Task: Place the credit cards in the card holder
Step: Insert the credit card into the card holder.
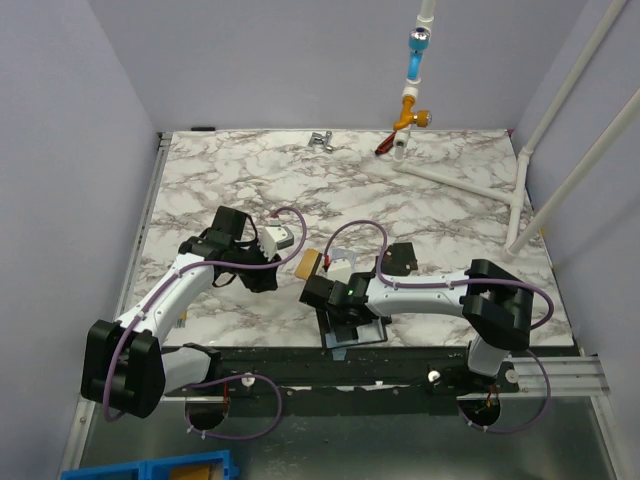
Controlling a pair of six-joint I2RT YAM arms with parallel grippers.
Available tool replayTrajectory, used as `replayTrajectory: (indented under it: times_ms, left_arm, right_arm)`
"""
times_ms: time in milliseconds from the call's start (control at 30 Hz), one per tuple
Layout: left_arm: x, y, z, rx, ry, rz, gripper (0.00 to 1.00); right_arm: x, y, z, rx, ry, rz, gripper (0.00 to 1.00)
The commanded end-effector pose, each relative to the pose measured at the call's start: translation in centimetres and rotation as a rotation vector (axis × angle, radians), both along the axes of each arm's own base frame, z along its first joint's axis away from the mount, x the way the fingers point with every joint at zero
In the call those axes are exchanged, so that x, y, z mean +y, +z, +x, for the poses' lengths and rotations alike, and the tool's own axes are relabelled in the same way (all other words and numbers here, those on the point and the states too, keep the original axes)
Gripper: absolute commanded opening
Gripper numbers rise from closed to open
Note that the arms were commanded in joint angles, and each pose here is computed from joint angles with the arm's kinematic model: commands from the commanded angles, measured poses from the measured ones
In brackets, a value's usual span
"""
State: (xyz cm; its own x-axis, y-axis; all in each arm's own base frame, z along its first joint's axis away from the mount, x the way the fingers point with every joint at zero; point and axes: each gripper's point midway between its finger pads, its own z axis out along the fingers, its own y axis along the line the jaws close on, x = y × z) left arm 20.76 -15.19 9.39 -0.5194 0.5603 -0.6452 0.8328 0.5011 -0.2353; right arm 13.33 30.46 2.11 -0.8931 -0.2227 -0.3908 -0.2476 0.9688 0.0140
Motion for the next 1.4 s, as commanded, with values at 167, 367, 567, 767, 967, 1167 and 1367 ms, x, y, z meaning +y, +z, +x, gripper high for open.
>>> replayTrajectory:
  times_ms: [167,367,567,767,967,1167,1367]
  left_arm:
    - [0.3,0.2,0.2,-0.022,-0.012,0.010,0.27]
    - [0.3,0.2,0.3,-0.026,-0.014,0.013,0.27]
    - [0.3,0.4,0.4,-0.032,-0.019,0.014,0.27]
    - [0.3,0.8,0.5,-0.026,-0.030,0.019,0.27]
    - [0.0,1.2,0.7,-0.031,-0.049,0.027,0.27]
    - [-1.4,0.9,0.2,-0.055,-0.097,0.048,0.27]
    - [-4.5,-0.8,-1.6,-0.070,-0.241,0.103,0.27]
  right_arm:
    - [-2.6,0.3,-0.9,0.018,-0.021,-0.098,0.67]
    - [-2.5,0.7,-0.5,-0.013,-0.046,-0.084,0.54]
    - [-0.8,2.1,0.4,-0.049,-0.032,-0.031,0.54]
    - [0.5,3.8,1.0,-0.065,-0.009,0.009,0.73]
    - [-2.0,7.0,0.9,-0.100,-0.055,0.087,0.79]
    - [-8.8,6.9,-0.4,-0.102,-0.232,0.194,0.81]
    - [-11.1,6.6,-1.3,-0.099,-0.322,0.425,0.81]
